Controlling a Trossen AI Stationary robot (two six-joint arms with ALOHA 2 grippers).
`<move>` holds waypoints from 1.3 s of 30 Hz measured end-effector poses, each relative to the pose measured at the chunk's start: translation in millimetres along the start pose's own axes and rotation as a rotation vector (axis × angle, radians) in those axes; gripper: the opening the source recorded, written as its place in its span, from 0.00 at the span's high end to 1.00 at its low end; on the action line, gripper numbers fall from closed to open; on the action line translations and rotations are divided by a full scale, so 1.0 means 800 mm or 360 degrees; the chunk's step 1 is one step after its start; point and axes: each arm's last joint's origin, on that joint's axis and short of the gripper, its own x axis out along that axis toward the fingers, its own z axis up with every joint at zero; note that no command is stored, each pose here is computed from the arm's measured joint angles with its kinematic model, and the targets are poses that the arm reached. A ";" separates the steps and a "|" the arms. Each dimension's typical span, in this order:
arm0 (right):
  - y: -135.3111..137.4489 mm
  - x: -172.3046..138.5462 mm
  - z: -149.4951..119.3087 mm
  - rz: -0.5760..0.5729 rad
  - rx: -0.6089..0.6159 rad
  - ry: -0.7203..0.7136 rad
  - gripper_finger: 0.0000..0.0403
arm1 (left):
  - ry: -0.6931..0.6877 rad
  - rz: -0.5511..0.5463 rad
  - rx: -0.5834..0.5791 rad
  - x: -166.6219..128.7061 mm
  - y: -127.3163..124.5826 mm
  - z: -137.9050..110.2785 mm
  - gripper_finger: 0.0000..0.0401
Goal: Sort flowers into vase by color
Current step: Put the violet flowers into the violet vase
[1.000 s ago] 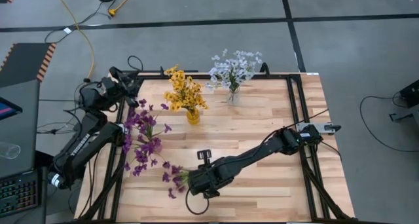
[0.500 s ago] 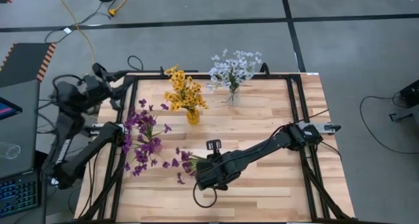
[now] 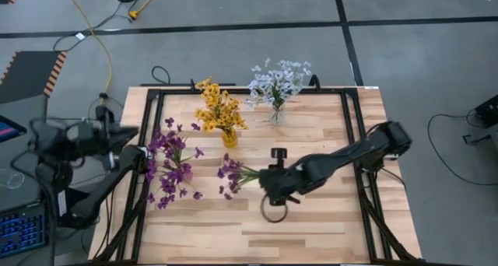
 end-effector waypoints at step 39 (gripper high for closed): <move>-0.027 0.084 -0.048 0.0360 0.0469 -0.2128 0.90 | 0.0020 -0.0208 0.0046 -0.036 -0.110 -0.006 1.00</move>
